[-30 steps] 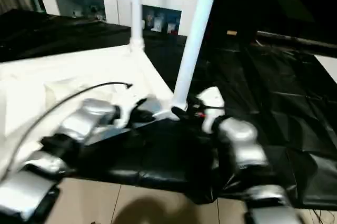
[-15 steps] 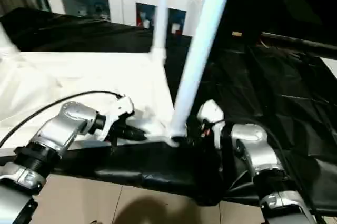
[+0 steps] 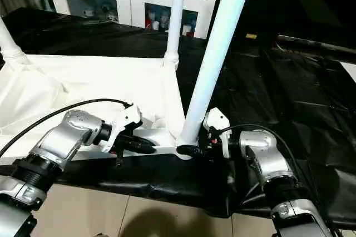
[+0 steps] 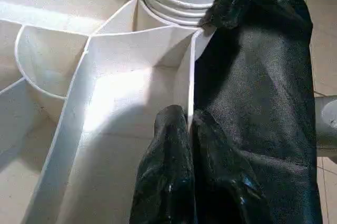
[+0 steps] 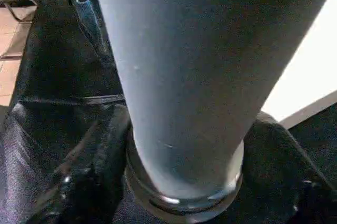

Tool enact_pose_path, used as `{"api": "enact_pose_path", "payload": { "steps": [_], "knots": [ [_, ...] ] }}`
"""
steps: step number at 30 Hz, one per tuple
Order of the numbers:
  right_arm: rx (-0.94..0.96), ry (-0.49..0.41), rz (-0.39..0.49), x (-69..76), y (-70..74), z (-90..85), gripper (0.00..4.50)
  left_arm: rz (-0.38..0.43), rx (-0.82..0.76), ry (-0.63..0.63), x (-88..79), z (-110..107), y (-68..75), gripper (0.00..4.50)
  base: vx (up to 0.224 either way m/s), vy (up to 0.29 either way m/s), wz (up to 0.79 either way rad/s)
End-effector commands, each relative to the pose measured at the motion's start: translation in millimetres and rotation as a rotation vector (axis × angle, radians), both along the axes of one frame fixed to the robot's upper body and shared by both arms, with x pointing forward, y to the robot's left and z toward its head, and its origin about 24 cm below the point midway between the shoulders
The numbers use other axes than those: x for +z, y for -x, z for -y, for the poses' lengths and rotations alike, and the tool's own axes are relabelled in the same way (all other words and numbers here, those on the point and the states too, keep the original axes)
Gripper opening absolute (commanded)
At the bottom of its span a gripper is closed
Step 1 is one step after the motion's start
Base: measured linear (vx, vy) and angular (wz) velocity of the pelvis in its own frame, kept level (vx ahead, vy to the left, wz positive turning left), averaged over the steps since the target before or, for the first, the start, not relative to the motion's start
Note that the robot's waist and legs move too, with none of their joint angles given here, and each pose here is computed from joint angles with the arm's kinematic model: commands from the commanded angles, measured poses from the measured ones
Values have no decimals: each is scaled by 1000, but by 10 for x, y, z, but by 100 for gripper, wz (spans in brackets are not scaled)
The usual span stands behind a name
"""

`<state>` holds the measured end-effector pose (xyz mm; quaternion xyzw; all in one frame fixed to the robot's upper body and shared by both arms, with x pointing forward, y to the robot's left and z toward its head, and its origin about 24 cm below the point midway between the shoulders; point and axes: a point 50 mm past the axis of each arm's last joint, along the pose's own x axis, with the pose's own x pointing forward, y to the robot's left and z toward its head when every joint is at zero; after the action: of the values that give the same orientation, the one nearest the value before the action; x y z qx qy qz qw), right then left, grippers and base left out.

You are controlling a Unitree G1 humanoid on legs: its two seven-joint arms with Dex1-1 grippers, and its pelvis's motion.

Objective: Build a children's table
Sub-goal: Rotate leg to tighten

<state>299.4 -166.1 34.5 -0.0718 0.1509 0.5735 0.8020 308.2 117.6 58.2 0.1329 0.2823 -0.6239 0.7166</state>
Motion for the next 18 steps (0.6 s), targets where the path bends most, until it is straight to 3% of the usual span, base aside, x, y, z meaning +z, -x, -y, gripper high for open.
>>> {"api": "enact_pose_path", "payload": {
  "steps": [1, 8, 11, 12, 13, 14, 16, 18],
  "knots": [
    [-9, -6, 5, 27, -25, 11, 274, -85, -39, 46, -97, 55, 97, 0, 0, 0, 0],
    [-173, -60, 23, -32, -74, 15, 266, -32, 82, 37, -133, 106, -7, 0, 0, 0, 0],
    [-420, -57, 39, -165, -136, -17, 266, 29, 259, 21, -167, 171, -168, 0, 0, 0, 0],
    [-420, -57, 39, -165, -136, -17, 266, 29, 259, 21, -167, 171, -168, 0, 0, 0, 0],
    [-610, -48, 45, -247, -182, -38, 266, 70, 358, 10, -179, 231, -260, 0, 0, 0, 0],
    [-631, -47, 44, -255, -189, -41, 266, 75, 368, 10, -178, 239, -271, 0, 0, 0, 0],
    [-971, -16, 19, -364, -279, -110, 266, 141, 516, 17, -157, 402, -412, 0, 0, 0, 0],
    [-1020, -29, 17, -356, -305, -148, 266, 143, 522, 20, -153, 450, -421, 0, 0, 0, 0]
  ]
}}
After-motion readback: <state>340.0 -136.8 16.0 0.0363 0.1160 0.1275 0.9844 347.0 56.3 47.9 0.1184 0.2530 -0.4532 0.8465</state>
